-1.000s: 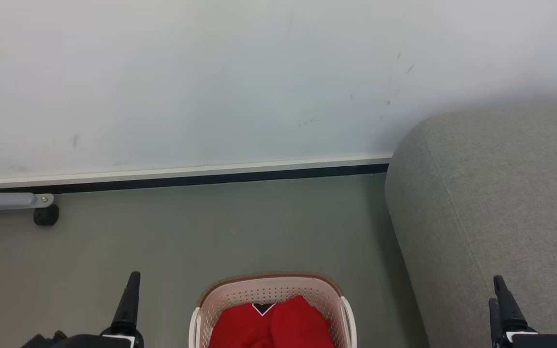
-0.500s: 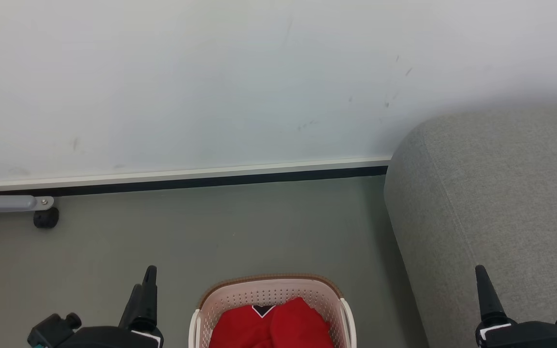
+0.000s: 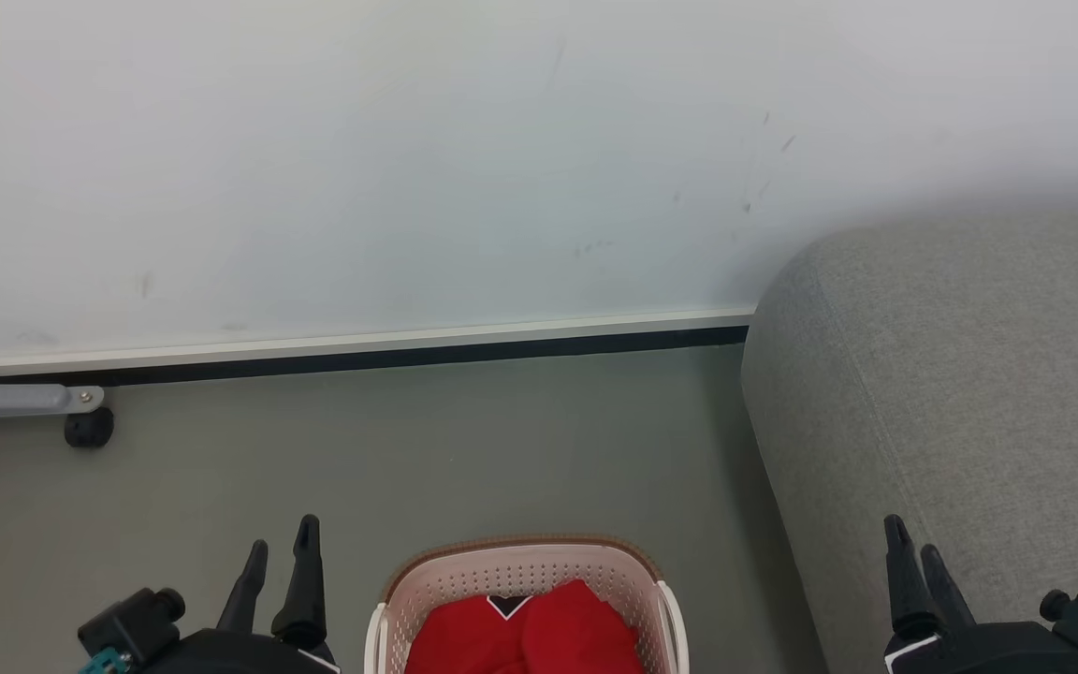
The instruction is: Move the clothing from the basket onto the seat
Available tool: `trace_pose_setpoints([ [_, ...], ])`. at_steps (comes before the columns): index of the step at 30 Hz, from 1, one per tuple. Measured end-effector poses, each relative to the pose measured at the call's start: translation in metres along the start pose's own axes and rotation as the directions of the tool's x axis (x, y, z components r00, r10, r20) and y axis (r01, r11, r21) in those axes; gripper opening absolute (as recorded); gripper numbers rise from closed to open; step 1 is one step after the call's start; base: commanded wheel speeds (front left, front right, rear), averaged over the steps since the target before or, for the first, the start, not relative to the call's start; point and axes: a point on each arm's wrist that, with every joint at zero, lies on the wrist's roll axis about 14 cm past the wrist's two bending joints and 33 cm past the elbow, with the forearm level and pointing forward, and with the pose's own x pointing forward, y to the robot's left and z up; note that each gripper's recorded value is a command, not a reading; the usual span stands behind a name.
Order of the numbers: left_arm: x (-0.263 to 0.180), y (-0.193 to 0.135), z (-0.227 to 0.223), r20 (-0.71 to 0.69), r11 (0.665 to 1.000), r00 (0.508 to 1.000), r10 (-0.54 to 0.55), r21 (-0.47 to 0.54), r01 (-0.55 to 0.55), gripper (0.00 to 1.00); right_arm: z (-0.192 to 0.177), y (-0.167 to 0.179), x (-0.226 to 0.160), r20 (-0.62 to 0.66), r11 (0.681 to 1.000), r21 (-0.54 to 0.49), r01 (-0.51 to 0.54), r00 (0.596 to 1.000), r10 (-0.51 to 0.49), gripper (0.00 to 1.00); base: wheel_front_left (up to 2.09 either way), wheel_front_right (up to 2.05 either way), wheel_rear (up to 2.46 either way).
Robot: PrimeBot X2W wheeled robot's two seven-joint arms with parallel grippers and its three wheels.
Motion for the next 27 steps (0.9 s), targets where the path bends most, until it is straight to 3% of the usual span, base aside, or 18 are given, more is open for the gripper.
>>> trace_pose_setpoints([
  [13,-0.008,0.0,-0.002,0.028,0.97,1.0,-0.001,0.242,-0.005,1.0,-0.006,0.004,-0.006,0.002,0.975,-0.224,-0.018,1.0,0.019,1.0,0.0,0.0,0.0],
  [27,-0.015,-0.004,0.0,0.072,0.893,0.997,-0.025,0.45,-0.01,1.0,-0.009,0.009,-0.014,0.019,0.909,-0.416,-0.038,0.999,0.05,1.0,0.0,0.0,0.0],
])
